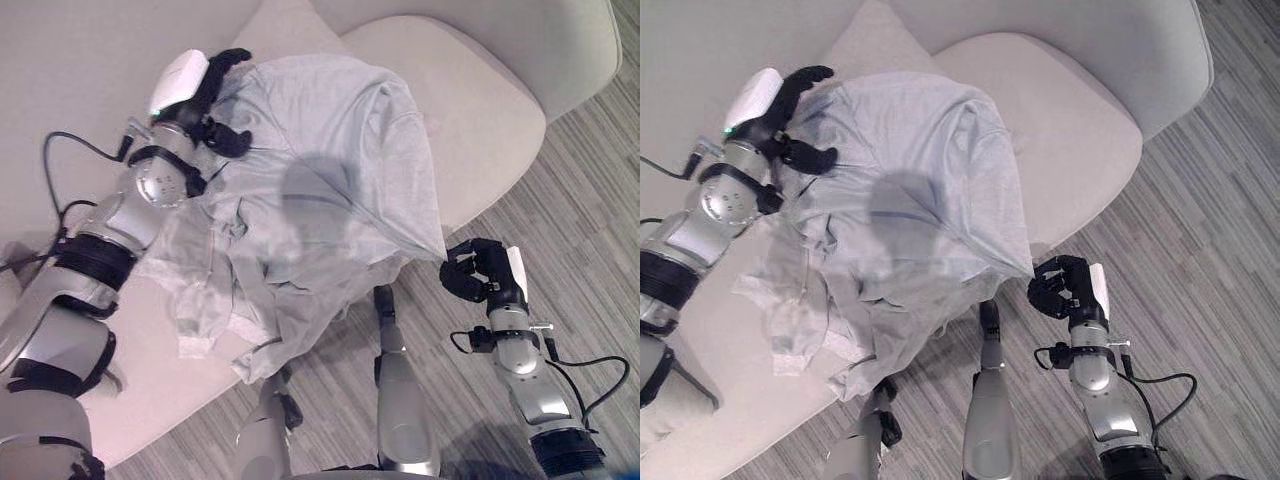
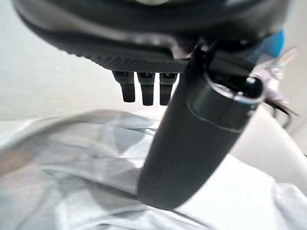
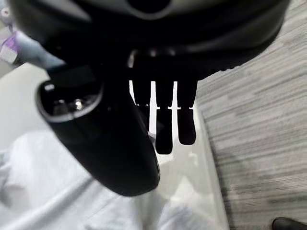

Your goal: Hang the clothes on the sofa on the clothes rack.

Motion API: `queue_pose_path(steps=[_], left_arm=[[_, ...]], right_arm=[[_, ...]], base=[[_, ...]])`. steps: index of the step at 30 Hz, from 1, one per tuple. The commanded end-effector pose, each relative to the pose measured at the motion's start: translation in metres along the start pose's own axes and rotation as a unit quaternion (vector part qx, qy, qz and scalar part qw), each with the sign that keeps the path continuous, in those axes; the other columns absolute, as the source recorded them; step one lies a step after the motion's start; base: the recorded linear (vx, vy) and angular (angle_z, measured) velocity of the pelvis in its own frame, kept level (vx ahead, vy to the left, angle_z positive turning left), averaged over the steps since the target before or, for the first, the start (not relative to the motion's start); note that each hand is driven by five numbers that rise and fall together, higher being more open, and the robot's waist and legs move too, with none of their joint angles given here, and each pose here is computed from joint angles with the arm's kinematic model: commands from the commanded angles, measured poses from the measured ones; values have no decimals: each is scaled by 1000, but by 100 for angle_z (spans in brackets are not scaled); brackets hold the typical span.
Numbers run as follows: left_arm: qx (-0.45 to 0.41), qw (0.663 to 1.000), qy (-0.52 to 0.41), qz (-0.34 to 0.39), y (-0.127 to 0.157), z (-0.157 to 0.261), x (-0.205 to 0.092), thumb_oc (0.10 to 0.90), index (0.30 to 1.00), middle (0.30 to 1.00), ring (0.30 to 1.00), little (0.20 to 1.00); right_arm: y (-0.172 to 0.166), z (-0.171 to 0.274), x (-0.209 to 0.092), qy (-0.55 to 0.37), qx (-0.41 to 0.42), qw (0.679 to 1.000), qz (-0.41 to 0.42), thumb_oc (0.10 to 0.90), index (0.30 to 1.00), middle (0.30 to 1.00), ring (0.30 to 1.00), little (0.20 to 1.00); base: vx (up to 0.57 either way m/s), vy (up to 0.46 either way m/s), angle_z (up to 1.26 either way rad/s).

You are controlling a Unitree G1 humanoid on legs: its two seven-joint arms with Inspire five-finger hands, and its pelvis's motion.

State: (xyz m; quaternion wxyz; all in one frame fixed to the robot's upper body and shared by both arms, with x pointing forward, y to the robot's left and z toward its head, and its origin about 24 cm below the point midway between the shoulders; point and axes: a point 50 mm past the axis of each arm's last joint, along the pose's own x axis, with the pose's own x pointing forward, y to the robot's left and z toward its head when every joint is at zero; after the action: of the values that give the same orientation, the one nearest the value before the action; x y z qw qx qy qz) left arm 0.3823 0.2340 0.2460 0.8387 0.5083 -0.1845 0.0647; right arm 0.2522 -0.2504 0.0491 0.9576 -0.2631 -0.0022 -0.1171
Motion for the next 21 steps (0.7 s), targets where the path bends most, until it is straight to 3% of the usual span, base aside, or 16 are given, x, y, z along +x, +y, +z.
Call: queue_pose_path(steps=[1, 10, 11, 12, 14, 21], left_arm=[[21, 995, -36, 96, 58, 9, 6, 800, 900, 900, 900, 900], [56, 996, -29, 70, 48, 10, 13, 800, 900, 900, 900, 900], [55, 996, -31, 67, 46, 11, 13, 778, 867, 867, 867, 867], [54, 996, -32, 65, 44, 12, 13, 596, 594, 594, 594, 594], [52, 996, -34, 57, 40, 13, 13, 400, 300, 300, 300, 300], [30, 996, -42, 75, 35, 16, 10, 400, 300, 300, 300, 300]], right_arm=[[-21, 29, 7, -81, 27, 995, -52, 400, 300, 300, 300, 300], [-25, 39, 10, -107, 26, 992, -54, 400, 300, 300, 300, 300], [-25, 39, 9, -107, 26, 992, -53, 400, 300, 300, 300, 300], [-25, 39, 9, -106, 25, 993, -53, 400, 300, 300, 300, 300], [-26, 38, 8, -105, 25, 993, -53, 400, 300, 300, 300, 300], [-25, 36, 8, -100, 22, 993, -60, 400, 300, 300, 300, 300]], base=[[23, -21, -3], [0, 0, 0], [0, 0, 0], [0, 0, 0], [0, 0, 0], [0, 0, 0]])
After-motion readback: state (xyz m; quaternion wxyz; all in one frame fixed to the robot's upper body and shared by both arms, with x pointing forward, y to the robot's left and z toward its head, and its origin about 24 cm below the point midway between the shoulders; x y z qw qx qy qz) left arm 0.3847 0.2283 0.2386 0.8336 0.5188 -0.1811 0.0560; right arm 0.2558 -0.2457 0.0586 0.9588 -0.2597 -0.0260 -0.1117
